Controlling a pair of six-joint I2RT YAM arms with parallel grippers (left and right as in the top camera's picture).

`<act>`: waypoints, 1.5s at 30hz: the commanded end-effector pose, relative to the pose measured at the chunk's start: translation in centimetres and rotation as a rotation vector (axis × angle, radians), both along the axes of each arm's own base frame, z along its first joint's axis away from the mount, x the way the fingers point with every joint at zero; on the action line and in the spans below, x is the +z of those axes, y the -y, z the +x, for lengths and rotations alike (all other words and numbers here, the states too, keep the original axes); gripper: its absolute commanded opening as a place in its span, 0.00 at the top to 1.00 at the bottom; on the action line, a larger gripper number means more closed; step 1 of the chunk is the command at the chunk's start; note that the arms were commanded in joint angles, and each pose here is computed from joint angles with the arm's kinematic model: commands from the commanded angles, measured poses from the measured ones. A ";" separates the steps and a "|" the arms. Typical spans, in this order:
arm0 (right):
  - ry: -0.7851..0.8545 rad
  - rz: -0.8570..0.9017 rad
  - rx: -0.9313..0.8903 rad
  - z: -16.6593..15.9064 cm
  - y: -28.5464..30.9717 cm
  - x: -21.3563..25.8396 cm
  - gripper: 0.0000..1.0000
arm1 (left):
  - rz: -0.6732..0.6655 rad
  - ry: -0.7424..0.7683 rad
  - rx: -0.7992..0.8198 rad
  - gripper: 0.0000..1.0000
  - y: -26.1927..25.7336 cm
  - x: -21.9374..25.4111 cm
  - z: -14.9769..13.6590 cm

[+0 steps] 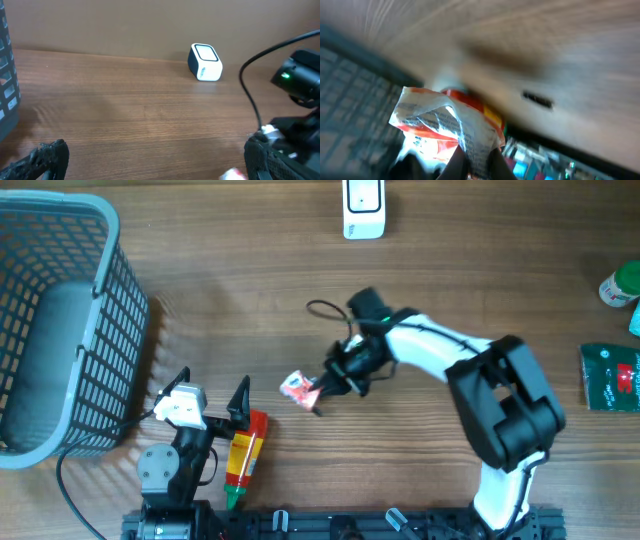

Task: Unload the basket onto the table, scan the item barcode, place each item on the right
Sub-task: 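Grasp the red-and-white tissue pack with the right gripper, then lift the tissue pack and pull it rightward with the right gripper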

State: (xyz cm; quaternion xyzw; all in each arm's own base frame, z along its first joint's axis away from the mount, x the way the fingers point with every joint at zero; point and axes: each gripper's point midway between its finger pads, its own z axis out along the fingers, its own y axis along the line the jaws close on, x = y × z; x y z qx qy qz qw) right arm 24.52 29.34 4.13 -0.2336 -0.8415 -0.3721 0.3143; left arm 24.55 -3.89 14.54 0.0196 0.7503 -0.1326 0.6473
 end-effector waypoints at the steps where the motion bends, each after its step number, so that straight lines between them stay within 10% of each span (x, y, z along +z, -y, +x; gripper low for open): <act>1: 0.003 0.268 0.077 -1.3 0.9 3.1 0.96 | 0.021 -0.004 0.003 0.00 -0.1 -0.2 0.0; 16: -0.217 0.148 0.293 -9.4 8.4 6.0 0.96 | 0.021 -0.004 0.003 0.00 -0.1 -0.2 0.0; 45: -0.079 0.055 0.304 -12.5 10.1 10.3 0.96 | 0.021 -0.004 0.003 0.00 -0.1 -0.2 0.0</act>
